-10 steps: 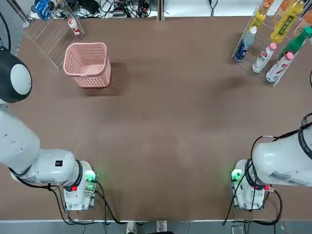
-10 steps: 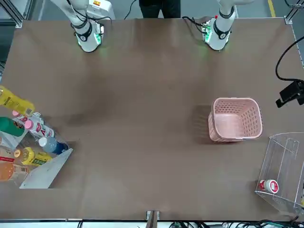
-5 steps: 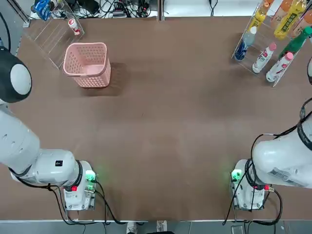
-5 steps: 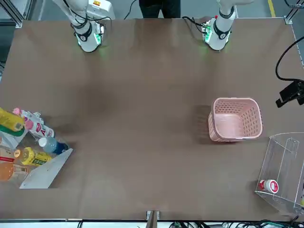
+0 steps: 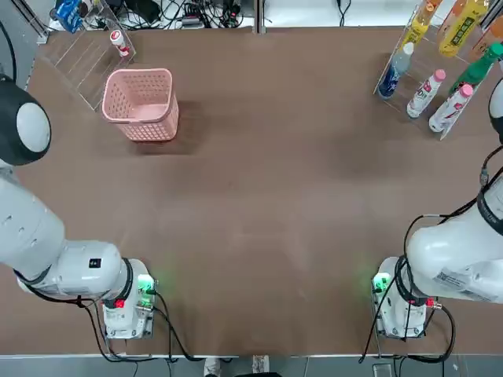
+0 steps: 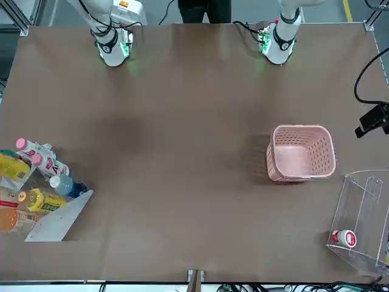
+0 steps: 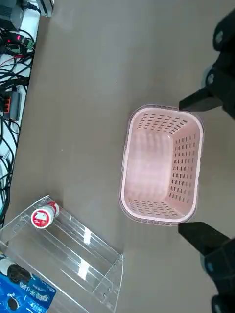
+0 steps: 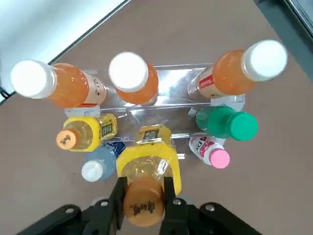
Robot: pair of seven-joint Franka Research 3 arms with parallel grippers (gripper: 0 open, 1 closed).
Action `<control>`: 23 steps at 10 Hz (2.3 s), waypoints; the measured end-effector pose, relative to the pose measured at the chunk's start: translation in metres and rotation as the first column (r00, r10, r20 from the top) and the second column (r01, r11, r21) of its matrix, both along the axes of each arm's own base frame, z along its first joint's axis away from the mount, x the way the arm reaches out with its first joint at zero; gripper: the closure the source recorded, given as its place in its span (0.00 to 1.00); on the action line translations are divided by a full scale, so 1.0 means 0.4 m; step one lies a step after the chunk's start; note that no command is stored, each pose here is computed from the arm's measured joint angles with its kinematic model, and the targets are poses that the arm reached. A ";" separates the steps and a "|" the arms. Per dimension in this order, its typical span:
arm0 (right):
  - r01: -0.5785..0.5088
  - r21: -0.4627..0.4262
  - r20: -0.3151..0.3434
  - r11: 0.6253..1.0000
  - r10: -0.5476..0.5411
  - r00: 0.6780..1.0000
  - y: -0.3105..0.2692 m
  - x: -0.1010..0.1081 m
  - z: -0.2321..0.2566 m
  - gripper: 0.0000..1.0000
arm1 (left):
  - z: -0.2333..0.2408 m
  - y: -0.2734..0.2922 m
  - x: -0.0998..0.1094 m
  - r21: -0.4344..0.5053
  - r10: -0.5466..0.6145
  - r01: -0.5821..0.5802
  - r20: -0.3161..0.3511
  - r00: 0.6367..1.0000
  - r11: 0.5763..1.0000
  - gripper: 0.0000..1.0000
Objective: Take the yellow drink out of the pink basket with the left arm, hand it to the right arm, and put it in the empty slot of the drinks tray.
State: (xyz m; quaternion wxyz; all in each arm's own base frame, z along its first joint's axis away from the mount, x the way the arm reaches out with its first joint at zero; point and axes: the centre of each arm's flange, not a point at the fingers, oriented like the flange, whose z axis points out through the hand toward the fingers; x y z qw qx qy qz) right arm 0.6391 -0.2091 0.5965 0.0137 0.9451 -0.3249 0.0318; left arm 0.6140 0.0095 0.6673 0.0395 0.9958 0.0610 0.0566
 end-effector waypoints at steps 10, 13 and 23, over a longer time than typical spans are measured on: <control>-0.005 -0.006 0.017 1.000 0.005 1.000 -0.031 0.071 -0.121 0.66 | -0.005 0.023 -0.005 0.019 0.005 -0.005 -0.018 1.000 1.000 0.00; -0.006 -0.005 0.014 1.000 0.006 1.000 -0.038 0.085 -0.154 0.66 | -0.006 0.031 -0.006 0.049 0.001 0.000 -0.021 1.000 0.999 0.00; -0.007 0.009 -0.014 1.000 0.007 1.000 -0.050 0.107 -0.231 0.66 | -0.006 0.021 -0.006 0.051 -0.007 0.008 -0.022 1.000 0.999 0.00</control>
